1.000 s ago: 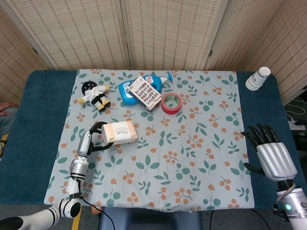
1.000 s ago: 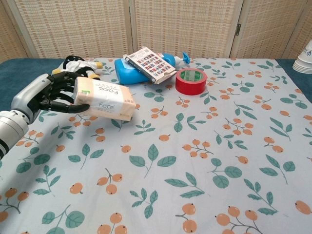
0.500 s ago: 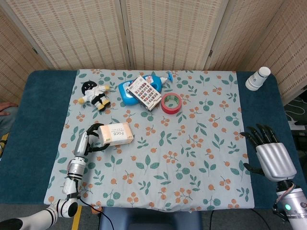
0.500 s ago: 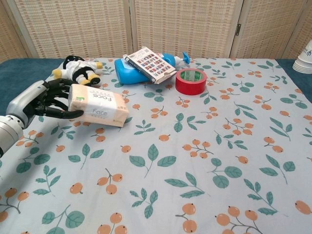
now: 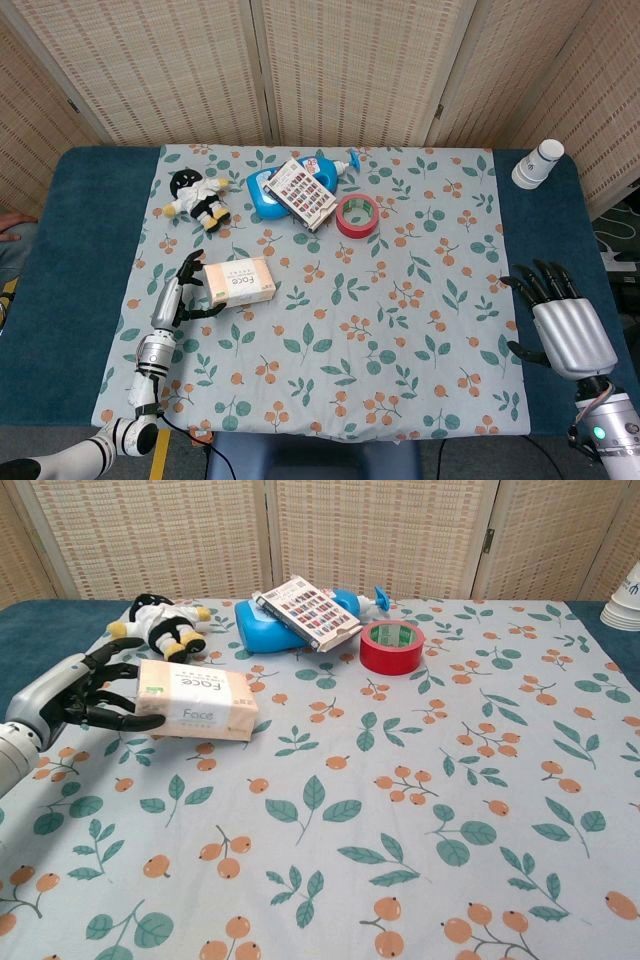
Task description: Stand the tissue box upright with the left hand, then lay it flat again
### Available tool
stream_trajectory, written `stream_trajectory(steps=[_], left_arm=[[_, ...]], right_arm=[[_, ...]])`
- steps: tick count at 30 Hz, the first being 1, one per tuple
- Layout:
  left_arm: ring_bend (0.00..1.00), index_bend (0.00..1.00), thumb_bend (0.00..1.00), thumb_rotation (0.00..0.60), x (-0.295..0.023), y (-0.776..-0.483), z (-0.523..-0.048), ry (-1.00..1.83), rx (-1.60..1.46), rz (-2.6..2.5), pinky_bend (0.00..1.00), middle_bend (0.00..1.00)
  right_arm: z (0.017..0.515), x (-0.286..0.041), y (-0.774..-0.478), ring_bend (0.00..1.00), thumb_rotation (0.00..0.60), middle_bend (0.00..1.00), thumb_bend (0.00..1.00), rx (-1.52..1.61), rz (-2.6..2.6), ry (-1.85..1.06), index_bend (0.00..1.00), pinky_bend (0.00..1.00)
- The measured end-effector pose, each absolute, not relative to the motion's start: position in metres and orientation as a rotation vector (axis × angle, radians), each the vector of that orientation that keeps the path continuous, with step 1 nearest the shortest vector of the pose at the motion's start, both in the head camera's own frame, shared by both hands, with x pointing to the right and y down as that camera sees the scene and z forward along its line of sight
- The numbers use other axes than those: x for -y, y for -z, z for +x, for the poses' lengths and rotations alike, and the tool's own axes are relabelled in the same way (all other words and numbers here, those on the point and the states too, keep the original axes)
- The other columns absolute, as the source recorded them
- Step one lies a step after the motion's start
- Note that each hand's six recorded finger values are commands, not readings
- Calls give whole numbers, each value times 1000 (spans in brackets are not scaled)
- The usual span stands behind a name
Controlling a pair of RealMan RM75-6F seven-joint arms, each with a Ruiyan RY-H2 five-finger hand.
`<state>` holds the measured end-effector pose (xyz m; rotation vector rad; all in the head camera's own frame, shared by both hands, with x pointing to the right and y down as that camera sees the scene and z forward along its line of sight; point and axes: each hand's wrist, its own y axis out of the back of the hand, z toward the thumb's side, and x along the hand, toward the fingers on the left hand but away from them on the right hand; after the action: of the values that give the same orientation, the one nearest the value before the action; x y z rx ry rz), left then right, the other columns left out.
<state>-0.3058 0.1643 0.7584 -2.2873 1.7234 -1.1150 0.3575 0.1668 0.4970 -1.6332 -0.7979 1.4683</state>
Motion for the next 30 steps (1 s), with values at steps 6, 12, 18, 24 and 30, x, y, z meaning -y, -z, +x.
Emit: stream_trajectory(steps=[6,12,18,24,30], left_arm=[[0,0,79,600,-163,-756,-307,1120,-1696,-2348,196,28],[0,0,78,600,-160,-748,-307,1098,-1692,-2359,192,14],[0,0,72,600,-141,-726,-311,1024,-1675,-2329,191,14],[0,0,96,600,-113,-692,-321,969,-1633,-2251,193,0],[12,115,170,600,-92,-655,-338,982,-1500,-2112,195,47]], right_arm=[[357,-166,-496,0,600,108,114,801,-1631,-1463,195,66],[356,-166,-495,0,600,108,114,808,-1633,-1457,201,66],[357,-165,-493,0,600,108,114,815,-1637,-1452,202,66],[355,-165,-491,0,600,108,114,818,-1644,-1442,201,66],[353,-167,-488,0,600,108,114,820,-1653,-1429,201,66]])
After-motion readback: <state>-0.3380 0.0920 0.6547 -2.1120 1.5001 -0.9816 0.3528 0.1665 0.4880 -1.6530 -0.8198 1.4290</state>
